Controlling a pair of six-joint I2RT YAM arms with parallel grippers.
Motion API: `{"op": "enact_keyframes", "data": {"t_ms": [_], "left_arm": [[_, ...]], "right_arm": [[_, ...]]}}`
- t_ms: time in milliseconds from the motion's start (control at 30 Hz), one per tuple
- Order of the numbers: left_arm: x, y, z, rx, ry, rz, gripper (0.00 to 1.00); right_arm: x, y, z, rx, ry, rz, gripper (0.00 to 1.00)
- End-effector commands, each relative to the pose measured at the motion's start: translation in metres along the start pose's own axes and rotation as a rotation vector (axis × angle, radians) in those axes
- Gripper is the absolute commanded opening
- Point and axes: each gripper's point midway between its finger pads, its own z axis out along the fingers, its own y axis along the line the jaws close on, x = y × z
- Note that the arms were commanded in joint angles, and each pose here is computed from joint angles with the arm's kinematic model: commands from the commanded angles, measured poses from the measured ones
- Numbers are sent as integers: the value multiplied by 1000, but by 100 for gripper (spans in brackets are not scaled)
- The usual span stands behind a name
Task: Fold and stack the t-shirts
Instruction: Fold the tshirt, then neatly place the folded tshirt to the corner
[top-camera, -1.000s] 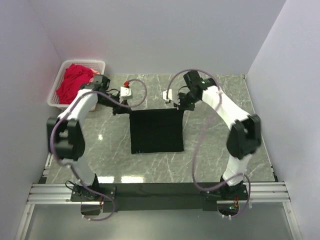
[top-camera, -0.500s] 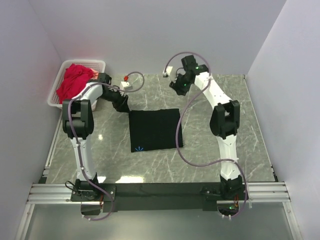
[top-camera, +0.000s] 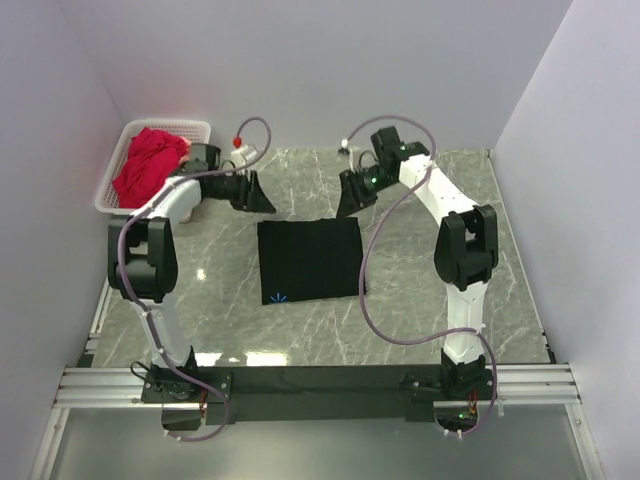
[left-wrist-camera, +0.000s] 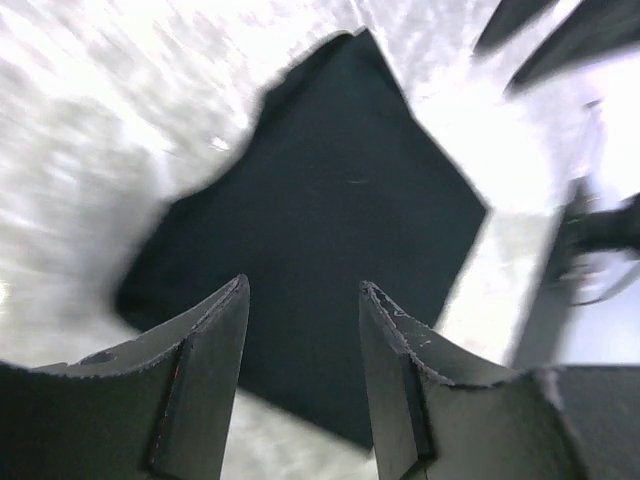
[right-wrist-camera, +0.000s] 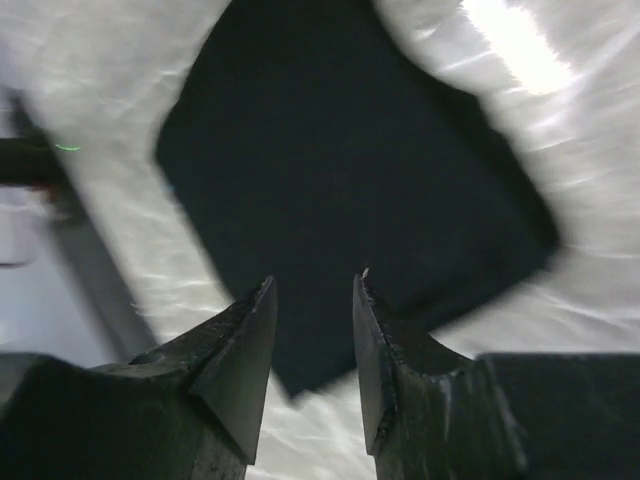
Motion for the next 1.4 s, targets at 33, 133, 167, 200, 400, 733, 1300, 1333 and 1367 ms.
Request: {"op": "enact_keyframes", "data": {"t_ms": [33, 133, 167, 200, 400, 733, 1300, 1333, 1367], "left_arm": [[3, -22, 27, 90, -47, -246, 52], [26, -1, 38, 51, -21, -329, 51], [38, 10, 44, 40, -3, -360, 51], [45, 20, 47, 21, 3, -379, 51], [71, 66, 61, -9, 56, -416, 51], [34, 27, 27, 98, -16, -372, 53], [160, -18, 41, 116, 187, -696, 50], [164, -12, 41, 98, 185, -704, 50], [171, -3, 44, 64, 190, -716, 50]], "right_arm": [[10, 25, 18, -231, -51, 253, 42], [30, 11, 39, -232, -51, 375, 42], [39, 4, 46, -224, -39, 407, 42], [42, -4, 51, -208, -35, 436, 42], [67, -66, 73, -83, -1, 556, 40], [46, -15, -2, -108, -23, 312, 41], [155, 14, 63, -207, 202, 547, 40], [158, 4, 66, -187, 191, 551, 40], [160, -1, 66, -166, 195, 609, 40]]}}
